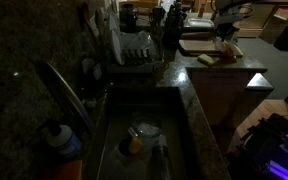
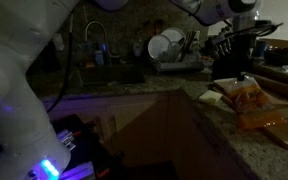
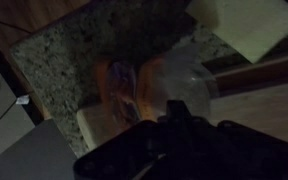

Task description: Close the water faucet, move the orange pack to the left, scrub the countertop with the yellow sponge

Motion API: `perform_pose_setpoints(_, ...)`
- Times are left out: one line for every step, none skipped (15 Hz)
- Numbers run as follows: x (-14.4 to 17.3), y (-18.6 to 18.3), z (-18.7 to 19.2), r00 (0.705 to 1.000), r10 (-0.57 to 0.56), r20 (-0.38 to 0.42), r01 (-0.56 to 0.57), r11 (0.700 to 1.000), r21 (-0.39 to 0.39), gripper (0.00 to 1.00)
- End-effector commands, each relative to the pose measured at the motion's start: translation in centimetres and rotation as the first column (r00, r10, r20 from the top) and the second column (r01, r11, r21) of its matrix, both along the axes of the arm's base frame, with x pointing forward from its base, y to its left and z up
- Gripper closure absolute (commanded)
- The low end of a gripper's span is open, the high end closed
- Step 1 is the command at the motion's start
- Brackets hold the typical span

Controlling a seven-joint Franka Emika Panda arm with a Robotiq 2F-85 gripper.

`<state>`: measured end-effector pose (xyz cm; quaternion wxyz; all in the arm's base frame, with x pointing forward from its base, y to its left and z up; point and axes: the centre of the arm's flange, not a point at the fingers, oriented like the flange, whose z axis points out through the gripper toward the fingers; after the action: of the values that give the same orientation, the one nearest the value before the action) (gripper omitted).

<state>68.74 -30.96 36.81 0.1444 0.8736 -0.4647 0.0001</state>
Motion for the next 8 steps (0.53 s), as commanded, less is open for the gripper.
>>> perform_pose_setpoints(-0.8, 6.0, 8.2, 0.988, 0.132, 0.079, -0.121, 0.984, -0.13, 1.0)
perform_pose_setpoints(-0.5, 8.0, 10.1, 0.979, 0.185, 0.083, -0.172, 0.974, -0.148, 1.0)
perform_pose_setpoints(-0.1, 10.4, 11.4, 0.969, 0.236, 0.077, -0.22, 0.961, -0.169, 1.0)
perform_pose_setpoints(0.3, 12.6, 12.0, 0.958, 0.279, 0.067, -0.263, 0.946, -0.189, 1.0)
perform_pose_setpoints(0.8, 14.5, 12.4, 0.943, 0.328, 0.056, -0.312, 0.93, -0.195, 1.0)
perform_pose_setpoints(1.0, 16.9, 12.1, 0.922, 0.384, 0.044, -0.37, 0.91, -0.186, 1.0)
perform_pose_setpoints(1.1, 19.3, 11.5, 0.899, 0.435, 0.041, -0.422, 0.889, -0.177, 1.0)
perform_pose_setpoints(1.4, 21.0, 10.7, 0.874, 0.483, 0.045, -0.471, 0.867, -0.164, 1.0)
